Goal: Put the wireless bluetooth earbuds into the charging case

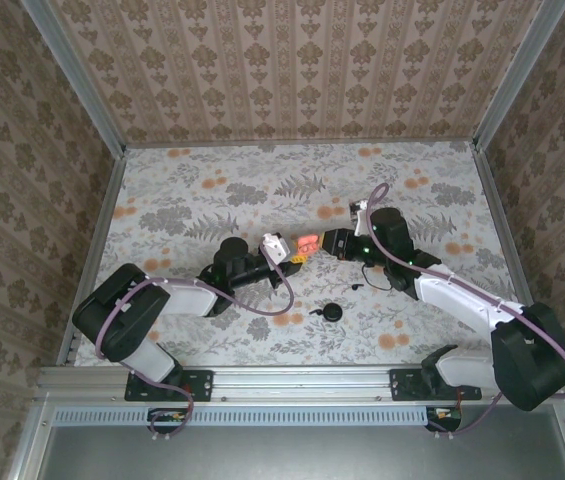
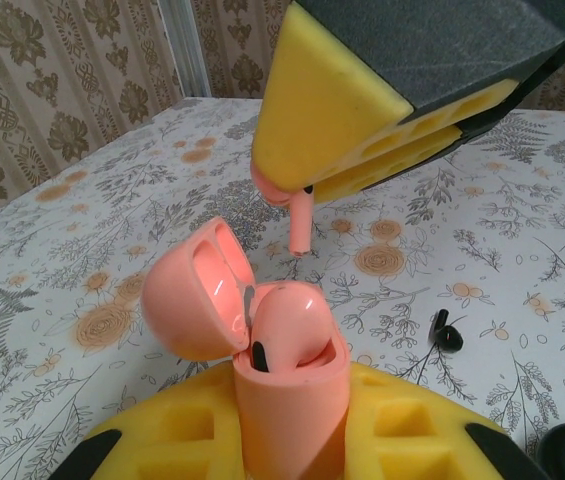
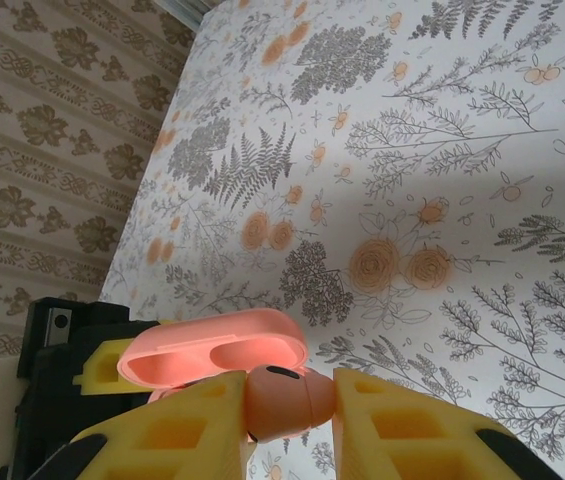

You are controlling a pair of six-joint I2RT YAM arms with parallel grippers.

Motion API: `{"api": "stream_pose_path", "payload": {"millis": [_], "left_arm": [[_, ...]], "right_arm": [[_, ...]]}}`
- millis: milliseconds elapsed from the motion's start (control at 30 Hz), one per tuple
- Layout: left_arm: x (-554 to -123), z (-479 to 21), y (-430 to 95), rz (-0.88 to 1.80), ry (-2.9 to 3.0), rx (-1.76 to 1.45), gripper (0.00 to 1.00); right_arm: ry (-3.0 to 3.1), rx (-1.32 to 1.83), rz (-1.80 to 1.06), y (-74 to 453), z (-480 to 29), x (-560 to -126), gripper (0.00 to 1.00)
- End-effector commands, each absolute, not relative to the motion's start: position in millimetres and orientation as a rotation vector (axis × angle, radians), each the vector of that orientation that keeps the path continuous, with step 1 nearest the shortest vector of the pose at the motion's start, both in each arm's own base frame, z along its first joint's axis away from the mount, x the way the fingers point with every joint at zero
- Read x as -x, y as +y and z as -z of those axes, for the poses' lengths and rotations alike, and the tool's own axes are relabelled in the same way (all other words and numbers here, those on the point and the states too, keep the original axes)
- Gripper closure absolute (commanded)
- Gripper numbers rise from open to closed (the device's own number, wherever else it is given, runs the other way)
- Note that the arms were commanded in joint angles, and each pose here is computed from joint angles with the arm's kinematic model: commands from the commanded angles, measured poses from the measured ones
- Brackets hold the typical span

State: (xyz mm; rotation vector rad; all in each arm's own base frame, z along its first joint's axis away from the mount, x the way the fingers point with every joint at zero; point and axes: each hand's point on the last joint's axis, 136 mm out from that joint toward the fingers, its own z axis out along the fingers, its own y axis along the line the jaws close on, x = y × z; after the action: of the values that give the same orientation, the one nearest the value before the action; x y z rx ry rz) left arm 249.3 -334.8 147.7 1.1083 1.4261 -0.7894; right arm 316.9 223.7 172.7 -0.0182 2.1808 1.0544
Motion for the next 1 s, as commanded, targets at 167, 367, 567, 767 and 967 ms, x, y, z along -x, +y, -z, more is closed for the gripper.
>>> {"api": "stream_pose_path", "payload": {"millis": [167, 367, 567, 767, 967], "left_arm": [[-250, -162, -341, 0.807, 1.379, -1.093, 0.87], [-250, -164, -341, 0.808, 1.376, -1.092, 0.87], [-249, -167, -341, 0.811, 1.366, -1.091, 0.87], [-250, -171, -341, 0.806, 1.354, -1.085, 0.87], [-250, -174, -341, 0.809, 1.349, -1.077, 0.87]], "right_arm": [[2.168, 0.031, -1.085, 233, -173, -316, 0.72], [2.186, 0.031, -1.078, 234, -168, -316, 0.72], [2.203, 0.022, -1.063, 234, -162, -317, 0.72], [2.221, 0.026, -1.050, 234, -156, -315, 0.72], [2.237, 0.041, -1.035, 237, -152, -314, 0.72]]}}
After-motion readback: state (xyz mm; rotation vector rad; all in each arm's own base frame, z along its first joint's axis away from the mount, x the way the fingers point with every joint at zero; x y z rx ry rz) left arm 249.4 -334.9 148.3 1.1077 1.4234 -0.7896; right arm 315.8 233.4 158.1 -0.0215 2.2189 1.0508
